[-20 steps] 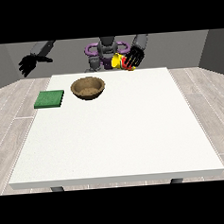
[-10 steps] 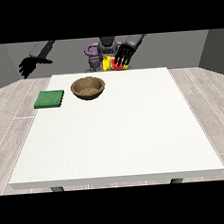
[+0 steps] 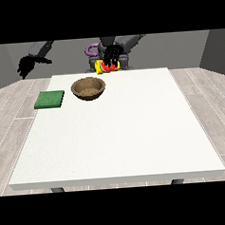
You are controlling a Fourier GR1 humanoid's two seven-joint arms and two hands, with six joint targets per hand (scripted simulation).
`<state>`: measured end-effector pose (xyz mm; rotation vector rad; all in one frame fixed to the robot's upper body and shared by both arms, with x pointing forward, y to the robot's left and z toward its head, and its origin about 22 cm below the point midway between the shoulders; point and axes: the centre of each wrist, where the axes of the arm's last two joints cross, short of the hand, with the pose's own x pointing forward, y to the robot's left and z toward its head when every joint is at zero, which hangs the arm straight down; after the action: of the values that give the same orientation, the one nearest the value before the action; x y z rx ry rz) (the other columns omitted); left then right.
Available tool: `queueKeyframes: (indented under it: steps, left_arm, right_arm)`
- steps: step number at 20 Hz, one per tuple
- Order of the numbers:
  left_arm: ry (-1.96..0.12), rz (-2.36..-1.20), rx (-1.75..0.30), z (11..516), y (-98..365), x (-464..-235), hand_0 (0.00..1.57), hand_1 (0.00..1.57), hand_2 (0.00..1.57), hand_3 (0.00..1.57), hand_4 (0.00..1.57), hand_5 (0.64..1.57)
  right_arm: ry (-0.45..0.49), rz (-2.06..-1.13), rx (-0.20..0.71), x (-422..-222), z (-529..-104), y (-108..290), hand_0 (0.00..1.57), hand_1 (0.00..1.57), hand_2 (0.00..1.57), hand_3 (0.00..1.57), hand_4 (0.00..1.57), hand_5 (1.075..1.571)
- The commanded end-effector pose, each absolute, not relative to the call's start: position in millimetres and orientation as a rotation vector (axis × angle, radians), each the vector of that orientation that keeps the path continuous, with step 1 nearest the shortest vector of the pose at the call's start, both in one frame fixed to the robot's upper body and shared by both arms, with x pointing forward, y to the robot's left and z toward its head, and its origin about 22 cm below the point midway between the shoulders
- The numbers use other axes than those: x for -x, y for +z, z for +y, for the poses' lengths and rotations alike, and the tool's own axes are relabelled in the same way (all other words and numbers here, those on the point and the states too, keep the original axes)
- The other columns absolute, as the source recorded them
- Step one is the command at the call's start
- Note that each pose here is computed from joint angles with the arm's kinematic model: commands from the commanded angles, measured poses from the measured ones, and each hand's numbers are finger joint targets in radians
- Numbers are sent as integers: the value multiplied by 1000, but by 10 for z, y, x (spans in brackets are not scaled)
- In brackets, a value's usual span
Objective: Pick the cup and pour the ball into the bowl, then pick the bowl and place it on the pad
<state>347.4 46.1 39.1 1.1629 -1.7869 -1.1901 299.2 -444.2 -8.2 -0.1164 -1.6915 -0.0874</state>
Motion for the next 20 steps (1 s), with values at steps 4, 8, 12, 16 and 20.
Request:
queueKeyframes:
  steps: [4, 8, 12, 16, 20]
  left_arm:
    - [-1359, -1785, -1316, 259, 412, -3355, 282, 282, 1571, 1571, 863, 1570]
    - [-1457, -1719, -1383, 195, 280, -3254, 0, 0, 1571, 1571, 913, 1547]
    - [-1679, -1704, -1361, 121, 256, -3139, 0, 0, 1571, 1571, 1196, 1434]
    - [-1841, -1641, -1507, 86, 444, -3313, 614, 614, 1571, 1571, 1232, 1387]
    - [-1946, -1590, -1662, -43, 738, -3395, 1511, 1511, 1571, 1571, 1203, 1443]
  right_arm:
    - [-90, -1704, 88, -3296, -4171, 29, 0, 0, 0, 297, 0, 1528]
    - [-21, -1734, 14, -3431, -3983, 86, 0, 0, 0, 252, 0, 1525]
    - [-79, -1739, 43, -3272, -4153, -34, 0, 0, 0, 190, 0, 1521]
    - [-54, -1703, 14, -3364, -4045, -3, 0, 0, 0, 71, 0, 1519]
    - [-81, -1694, 26, -3266, -4186, -46, 0, 0, 0, 171, 0, 1516]
